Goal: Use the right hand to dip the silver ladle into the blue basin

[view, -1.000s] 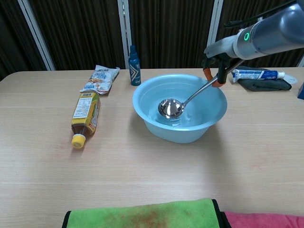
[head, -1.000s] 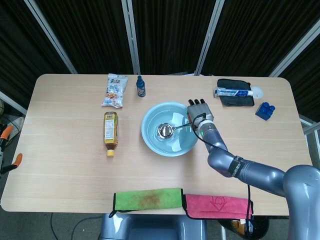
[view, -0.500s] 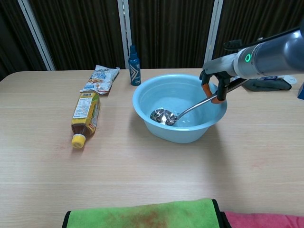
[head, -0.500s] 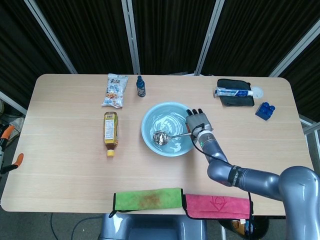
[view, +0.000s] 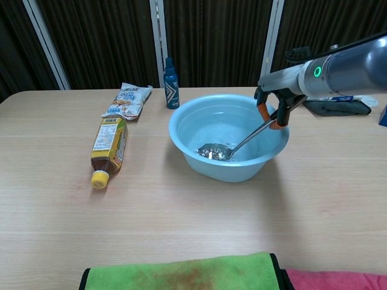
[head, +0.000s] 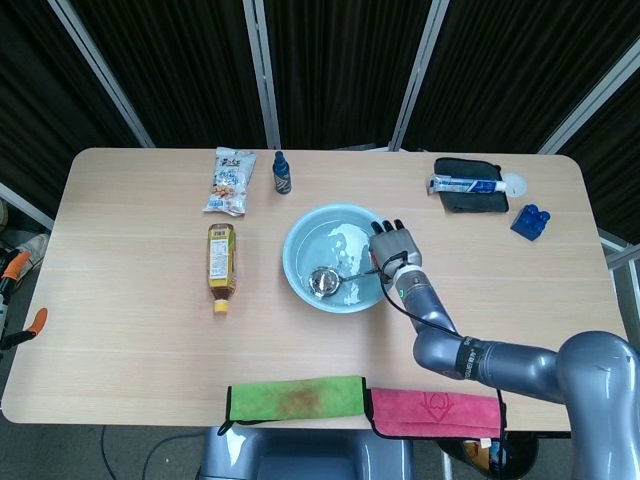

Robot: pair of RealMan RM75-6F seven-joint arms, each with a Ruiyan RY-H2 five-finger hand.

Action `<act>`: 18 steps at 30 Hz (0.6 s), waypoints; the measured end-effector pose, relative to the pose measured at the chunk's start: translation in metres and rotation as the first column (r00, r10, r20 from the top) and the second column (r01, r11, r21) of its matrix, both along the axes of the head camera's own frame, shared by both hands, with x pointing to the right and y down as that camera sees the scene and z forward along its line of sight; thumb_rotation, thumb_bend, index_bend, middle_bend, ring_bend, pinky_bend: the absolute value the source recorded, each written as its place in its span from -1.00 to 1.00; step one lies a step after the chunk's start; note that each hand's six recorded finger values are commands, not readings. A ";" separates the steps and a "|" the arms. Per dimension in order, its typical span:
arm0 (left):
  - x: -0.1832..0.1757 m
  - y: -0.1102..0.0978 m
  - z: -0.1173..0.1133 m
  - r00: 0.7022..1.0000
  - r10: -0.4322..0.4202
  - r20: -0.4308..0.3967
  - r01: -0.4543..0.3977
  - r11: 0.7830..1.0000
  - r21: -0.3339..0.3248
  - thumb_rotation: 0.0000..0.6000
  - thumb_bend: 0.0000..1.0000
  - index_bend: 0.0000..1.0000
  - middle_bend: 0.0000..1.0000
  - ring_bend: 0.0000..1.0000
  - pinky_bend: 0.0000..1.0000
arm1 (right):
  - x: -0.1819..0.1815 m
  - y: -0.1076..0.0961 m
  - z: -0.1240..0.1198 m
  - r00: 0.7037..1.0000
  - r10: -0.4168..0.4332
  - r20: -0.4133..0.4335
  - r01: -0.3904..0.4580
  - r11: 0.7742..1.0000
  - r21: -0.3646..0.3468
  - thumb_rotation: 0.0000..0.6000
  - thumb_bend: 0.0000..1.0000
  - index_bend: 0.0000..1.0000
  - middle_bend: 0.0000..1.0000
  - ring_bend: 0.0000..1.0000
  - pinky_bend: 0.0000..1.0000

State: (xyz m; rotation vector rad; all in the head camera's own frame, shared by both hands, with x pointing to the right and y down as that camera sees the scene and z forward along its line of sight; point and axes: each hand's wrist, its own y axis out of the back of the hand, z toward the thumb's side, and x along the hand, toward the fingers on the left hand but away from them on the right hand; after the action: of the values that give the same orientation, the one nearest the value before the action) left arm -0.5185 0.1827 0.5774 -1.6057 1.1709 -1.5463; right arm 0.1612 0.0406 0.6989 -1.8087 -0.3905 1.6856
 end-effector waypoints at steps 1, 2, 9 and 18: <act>0.000 0.000 0.000 1.000 0.001 0.001 -0.001 1.000 -0.001 0.93 -0.23 -1.00 -1.00 -1.00 -1.00 | 0.000 -0.001 -0.003 1.000 0.001 -0.002 -0.001 1.000 0.009 1.00 0.62 0.36 -0.91 -1.00 -1.00; 0.001 0.000 0.001 1.000 0.002 0.000 -0.002 1.000 -0.002 0.94 -0.23 -1.00 -1.00 -1.00 -1.00 | 0.000 -0.002 -0.006 1.000 0.002 -0.001 -0.002 1.000 0.013 1.00 0.62 0.36 -0.91 -1.00 -1.00; 0.002 0.001 0.002 1.000 0.006 0.014 -0.006 1.000 -0.005 0.93 -0.23 -1.00 -1.00 -1.00 -1.00 | -0.003 -0.006 -0.026 1.000 0.002 0.006 -0.002 1.000 0.019 1.00 0.61 0.36 -0.90 -1.00 -1.00; 0.006 0.004 0.002 1.000 0.007 0.000 -0.007 1.000 -0.016 0.93 -0.23 -1.00 -1.00 -1.00 -1.00 | 0.004 -0.016 -0.054 1.000 0.018 -0.012 -0.017 0.999 0.031 1.00 0.61 0.36 -0.90 -1.00 -1.00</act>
State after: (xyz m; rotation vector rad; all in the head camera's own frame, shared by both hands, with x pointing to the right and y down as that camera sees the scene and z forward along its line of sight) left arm -0.5126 0.1871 0.5797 -1.6186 1.1544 -1.5555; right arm 0.1650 0.0250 0.6449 -1.7769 -0.4258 1.6930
